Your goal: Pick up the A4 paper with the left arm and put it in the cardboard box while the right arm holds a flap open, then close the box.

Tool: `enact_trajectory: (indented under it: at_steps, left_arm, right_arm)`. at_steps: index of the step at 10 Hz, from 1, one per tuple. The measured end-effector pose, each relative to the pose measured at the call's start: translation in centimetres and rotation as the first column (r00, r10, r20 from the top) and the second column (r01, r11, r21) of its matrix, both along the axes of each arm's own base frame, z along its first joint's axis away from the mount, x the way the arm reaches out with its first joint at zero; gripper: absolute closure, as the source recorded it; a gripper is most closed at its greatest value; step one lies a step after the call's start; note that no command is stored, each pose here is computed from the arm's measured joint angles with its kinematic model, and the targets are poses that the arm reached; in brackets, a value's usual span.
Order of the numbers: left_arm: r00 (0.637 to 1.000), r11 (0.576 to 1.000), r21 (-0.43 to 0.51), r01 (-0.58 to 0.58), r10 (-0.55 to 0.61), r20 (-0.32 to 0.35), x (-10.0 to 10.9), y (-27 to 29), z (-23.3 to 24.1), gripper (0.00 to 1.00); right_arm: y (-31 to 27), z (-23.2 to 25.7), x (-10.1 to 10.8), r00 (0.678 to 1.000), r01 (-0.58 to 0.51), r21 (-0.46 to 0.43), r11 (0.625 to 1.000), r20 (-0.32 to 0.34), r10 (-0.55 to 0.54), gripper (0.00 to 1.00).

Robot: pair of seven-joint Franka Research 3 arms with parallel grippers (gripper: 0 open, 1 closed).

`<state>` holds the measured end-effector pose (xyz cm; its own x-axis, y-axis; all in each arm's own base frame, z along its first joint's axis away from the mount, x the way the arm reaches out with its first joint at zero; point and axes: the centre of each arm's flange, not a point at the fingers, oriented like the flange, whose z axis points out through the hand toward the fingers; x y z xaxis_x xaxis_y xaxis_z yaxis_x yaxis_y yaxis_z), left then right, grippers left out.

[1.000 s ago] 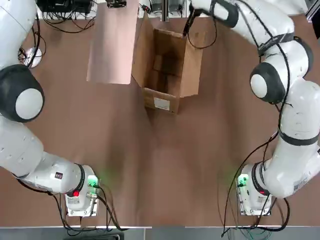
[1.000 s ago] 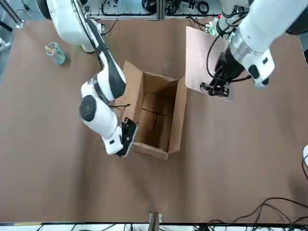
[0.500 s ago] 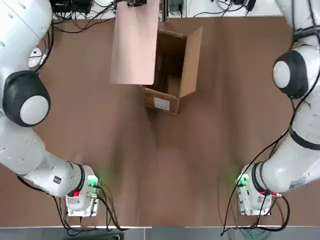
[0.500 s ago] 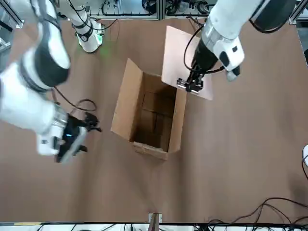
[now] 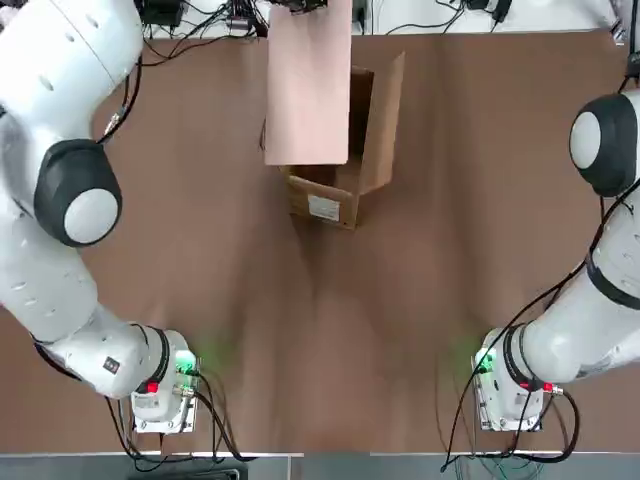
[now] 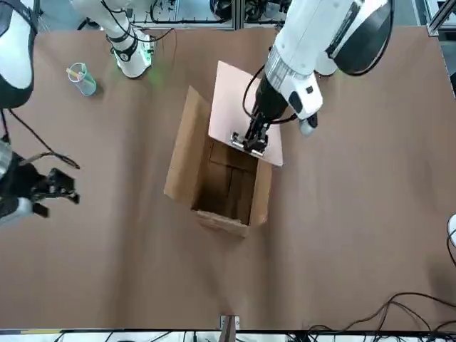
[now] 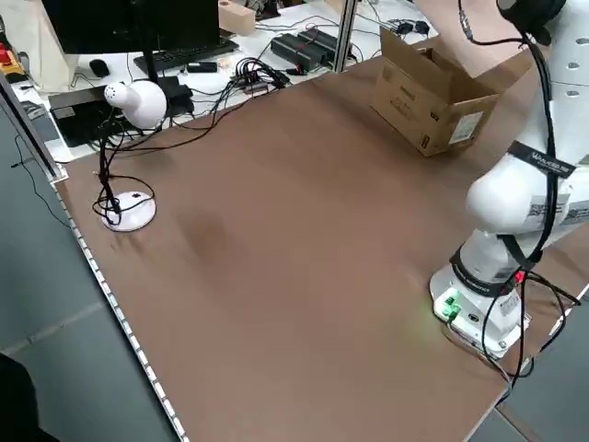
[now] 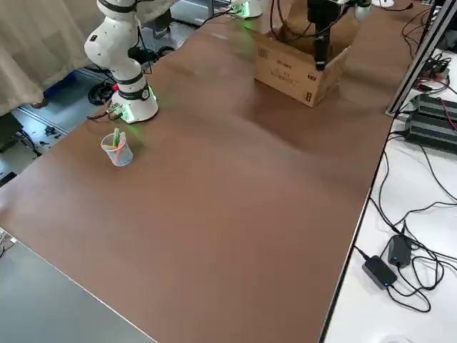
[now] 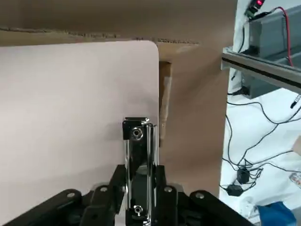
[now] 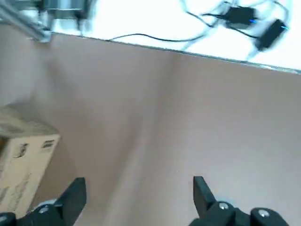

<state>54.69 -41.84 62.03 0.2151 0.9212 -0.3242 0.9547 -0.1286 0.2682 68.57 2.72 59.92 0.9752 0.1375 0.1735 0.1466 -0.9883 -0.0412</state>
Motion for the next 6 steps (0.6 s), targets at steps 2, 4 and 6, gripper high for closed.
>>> enact_trajectory:
  at_steps: [2,4,6]
  left_arm:
    - [1.000,1.000,0.017,0.026,-0.026,0.013,-0.6,-1.9,-1.0,0.70]
    - [0.999,0.999,0.039,0.037,-0.038,0.024,-0.3,-3.2,-3.0,0.70]
    - [0.998,0.997,0.063,0.038,-0.041,0.042,0.7,-3.6,-5.0,0.70]
  right_arm:
    - [-2.1,-0.2,-0.6,0.989,0.136,-0.064,0.989,-0.041,-0.139,0.00]
    - [-5.1,-0.2,-0.8,0.979,0.190,-0.077,0.979,-0.055,-0.195,0.00]
    - [-5.5,-0.3,-0.8,0.977,0.200,-0.077,0.977,-0.057,-0.205,0.00]
